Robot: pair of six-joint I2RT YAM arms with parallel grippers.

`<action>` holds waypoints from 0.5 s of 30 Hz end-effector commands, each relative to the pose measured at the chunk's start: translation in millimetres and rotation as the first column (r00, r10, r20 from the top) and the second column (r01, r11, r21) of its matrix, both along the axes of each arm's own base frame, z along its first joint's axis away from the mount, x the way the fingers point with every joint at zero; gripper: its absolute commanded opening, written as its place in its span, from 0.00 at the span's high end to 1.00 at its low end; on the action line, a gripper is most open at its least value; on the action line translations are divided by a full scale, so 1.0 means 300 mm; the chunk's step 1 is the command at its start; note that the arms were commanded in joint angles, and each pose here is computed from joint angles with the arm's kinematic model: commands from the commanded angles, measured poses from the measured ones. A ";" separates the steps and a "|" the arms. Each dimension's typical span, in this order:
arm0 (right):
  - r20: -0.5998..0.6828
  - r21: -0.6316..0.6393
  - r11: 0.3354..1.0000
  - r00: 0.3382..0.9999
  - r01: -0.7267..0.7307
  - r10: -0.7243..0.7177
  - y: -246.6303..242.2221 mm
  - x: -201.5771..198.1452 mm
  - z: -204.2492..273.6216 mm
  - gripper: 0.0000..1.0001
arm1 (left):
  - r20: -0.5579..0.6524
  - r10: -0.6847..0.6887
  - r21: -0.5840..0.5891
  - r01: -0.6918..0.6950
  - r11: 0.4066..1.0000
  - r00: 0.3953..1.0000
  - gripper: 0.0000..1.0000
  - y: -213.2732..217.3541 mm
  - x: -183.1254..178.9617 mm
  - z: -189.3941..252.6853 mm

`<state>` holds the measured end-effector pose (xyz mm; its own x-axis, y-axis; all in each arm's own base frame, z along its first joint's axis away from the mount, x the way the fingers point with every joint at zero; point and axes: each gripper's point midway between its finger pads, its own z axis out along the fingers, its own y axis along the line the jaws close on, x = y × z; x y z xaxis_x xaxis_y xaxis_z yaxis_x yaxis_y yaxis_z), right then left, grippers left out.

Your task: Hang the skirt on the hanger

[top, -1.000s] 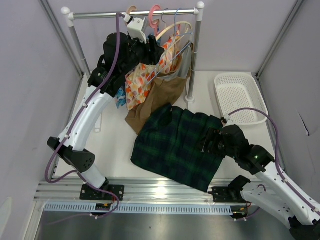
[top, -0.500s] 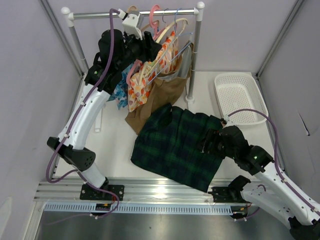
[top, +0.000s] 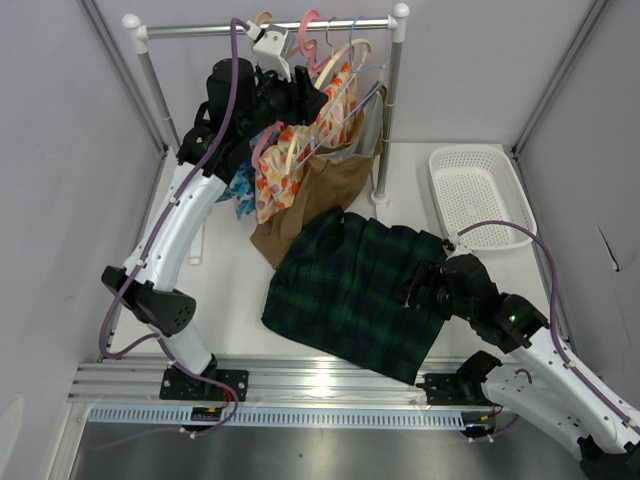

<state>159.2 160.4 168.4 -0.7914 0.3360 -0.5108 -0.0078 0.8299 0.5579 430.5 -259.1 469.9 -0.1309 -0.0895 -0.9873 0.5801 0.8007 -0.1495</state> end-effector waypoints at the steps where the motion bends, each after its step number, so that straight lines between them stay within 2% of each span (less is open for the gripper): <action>1: 0.013 0.029 1.000 1.000 0.000 -0.001 0.011 0.004 0.013 0.26 | 0.040 -0.010 -0.027 0.011 1.000 0.999 0.42 0.006 -0.015 0.080; 15: 0.014 0.028 1.000 1.000 0.001 -0.001 0.010 0.004 0.012 0.26 | -0.003 0.011 -0.001 -0.011 1.000 1.000 0.47 -0.008 0.041 0.020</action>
<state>157.3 160.7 165.9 -0.7961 0.3365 -0.5030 -0.0052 0.8273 0.5618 442.8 -265.5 460.9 -0.1586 -0.0744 -0.9845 0.5762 0.8027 -0.1535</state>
